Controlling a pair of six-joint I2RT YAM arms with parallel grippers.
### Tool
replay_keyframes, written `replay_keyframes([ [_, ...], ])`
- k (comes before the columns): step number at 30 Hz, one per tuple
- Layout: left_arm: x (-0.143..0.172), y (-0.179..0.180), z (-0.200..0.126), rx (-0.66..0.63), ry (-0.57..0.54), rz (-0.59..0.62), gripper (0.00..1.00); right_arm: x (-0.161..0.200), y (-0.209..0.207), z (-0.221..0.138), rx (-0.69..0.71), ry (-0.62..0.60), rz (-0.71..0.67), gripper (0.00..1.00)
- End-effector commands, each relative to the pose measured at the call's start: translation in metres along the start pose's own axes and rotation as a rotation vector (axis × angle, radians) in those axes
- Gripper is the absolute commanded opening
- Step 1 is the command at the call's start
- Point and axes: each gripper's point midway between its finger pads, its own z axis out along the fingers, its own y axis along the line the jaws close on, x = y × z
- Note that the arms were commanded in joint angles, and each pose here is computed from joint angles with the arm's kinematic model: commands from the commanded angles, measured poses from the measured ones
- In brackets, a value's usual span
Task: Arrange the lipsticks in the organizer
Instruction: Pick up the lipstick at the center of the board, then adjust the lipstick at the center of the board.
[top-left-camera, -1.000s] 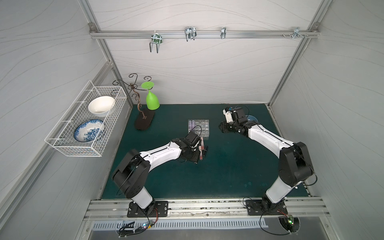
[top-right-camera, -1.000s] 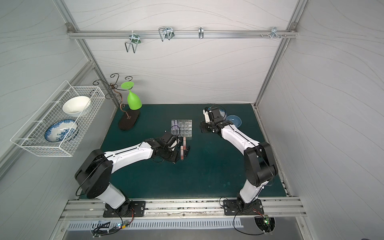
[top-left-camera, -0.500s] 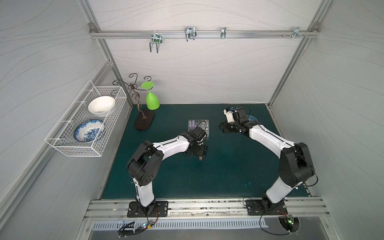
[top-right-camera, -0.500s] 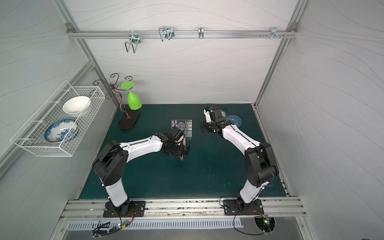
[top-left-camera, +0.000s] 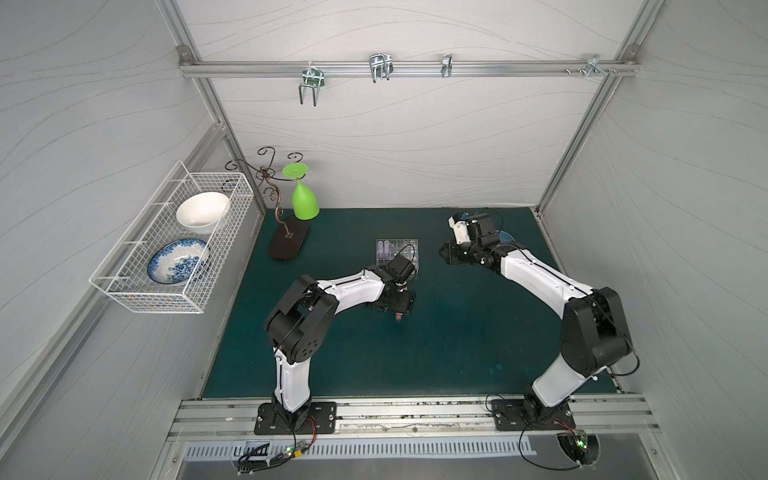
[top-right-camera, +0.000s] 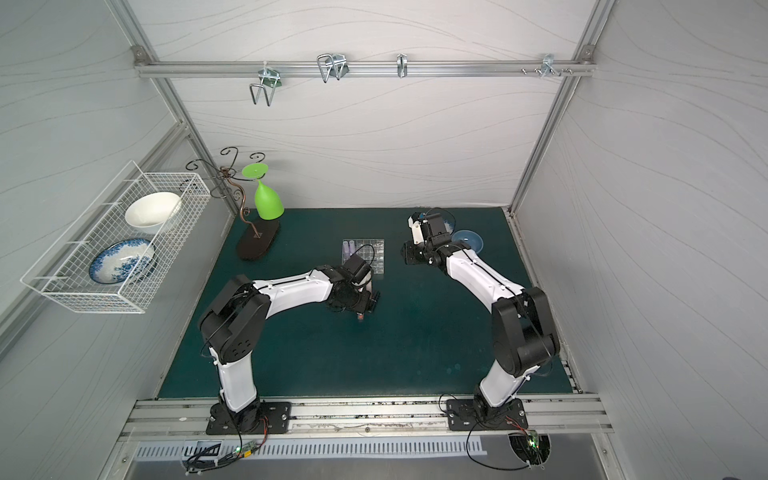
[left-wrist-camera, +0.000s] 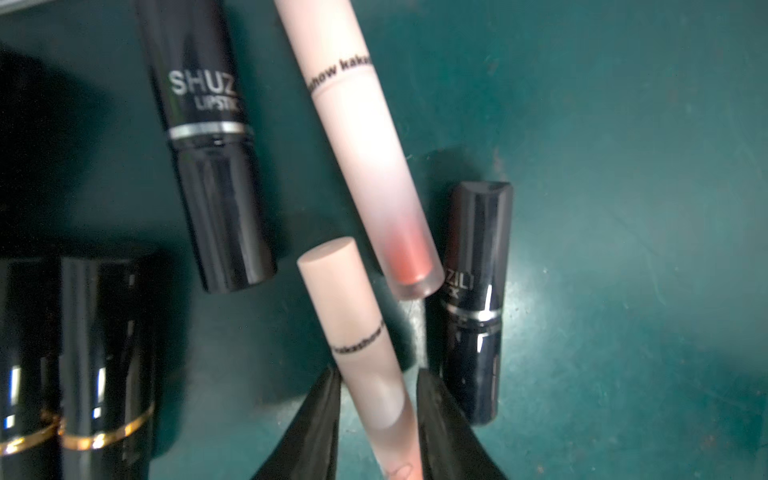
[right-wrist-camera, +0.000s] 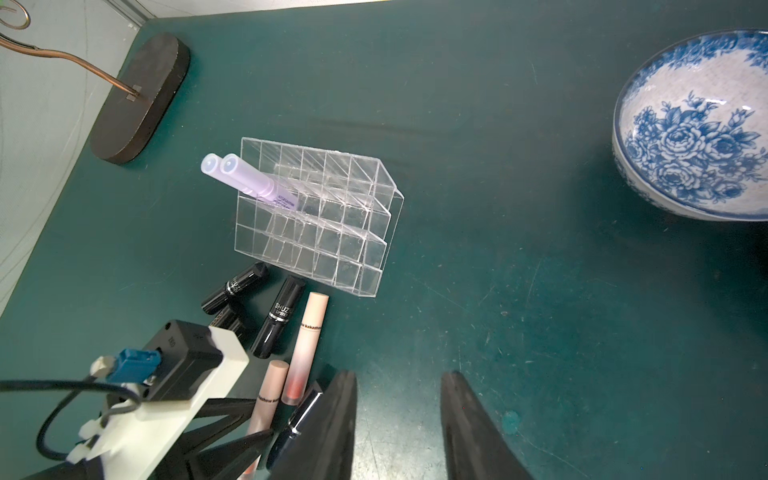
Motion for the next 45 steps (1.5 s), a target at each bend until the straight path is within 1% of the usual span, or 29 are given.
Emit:
replay_keyframes([
  [1, -0.007, 0.002, 0.003, -0.012, -0.011, 0.000, 0.35, -0.005, 0.004, -0.010, -0.018, -0.014, 0.007, 0.37],
  [4, -0.005, 0.002, 0.006, -0.012, -0.002, 0.000, 0.32, -0.005, 0.004, -0.009, -0.019, -0.007, 0.008, 0.37],
  [5, -0.005, 0.002, 0.006, -0.010, -0.001, 0.000, 0.30, -0.004, 0.004, -0.009, -0.021, -0.005, 0.008, 0.37],
  [7, -0.006, 0.002, 0.006, -0.011, -0.003, 0.000, 0.20, -0.005, 0.005, -0.010, -0.022, -0.005, 0.008, 0.37],
  [11, -0.006, 0.003, 0.002, -0.015, -0.017, 0.002, 0.15, -0.007, 0.008, -0.014, -0.030, -0.010, 0.007, 0.37],
  [14, -0.007, 0.004, -0.012, -0.017, -0.045, 0.008, 0.13, -0.010, 0.014, -0.020, -0.057, -0.006, 0.009, 0.37],
  [18, -0.011, 0.008, -0.050, -0.022, -0.133, 0.016, 0.13, -0.009, 0.028, -0.031, -0.119, 0.021, 0.023, 0.37],
  [21, -0.012, 0.012, -0.076, -0.020, -0.204, 0.019, 0.13, 0.017, 0.028, -0.027, -0.138, 0.115, 0.064, 0.37],
  [24, -0.014, 0.011, -0.098, 0.007, -0.275, 0.011, 0.12, 0.065, 0.023, -0.016, -0.128, 0.235, 0.081, 0.37],
  [26, -0.015, 0.009, -0.111, 0.037, -0.324, 0.007, 0.12, 0.092, 0.024, -0.018, -0.118, 0.293, 0.081, 0.38],
  [29, -0.015, 0.006, -0.124, 0.070, -0.366, 0.004, 0.11, 0.131, 0.030, -0.035, -0.058, 0.374, 0.050, 0.40],
  [33, -0.014, 0.004, -0.135, 0.095, -0.397, 0.000, 0.11, 0.184, 0.049, -0.071, 0.036, 0.481, -0.036, 0.42],
  [36, -0.014, 0.002, -0.140, 0.112, -0.412, -0.001, 0.11, 0.221, 0.066, -0.087, -0.014, 0.534, -0.007, 0.45],
  [38, -0.013, 0.001, -0.142, 0.123, -0.418, -0.001, 0.10, 0.238, 0.073, -0.091, -0.053, 0.562, 0.015, 0.49],
  [40, -0.011, 0.000, -0.143, 0.131, -0.420, 0.000, 0.10, 0.250, 0.071, -0.091, -0.057, 0.579, 0.034, 0.53],
  [43, -0.008, 0.000, -0.144, 0.144, -0.424, -0.002, 0.10, 0.266, 0.062, -0.084, -0.029, 0.614, 0.053, 0.57],
  [45, -0.006, 0.000, -0.145, 0.144, -0.427, 0.001, 0.10, 0.271, 0.059, -0.076, -0.012, 0.633, 0.049, 0.59],
])
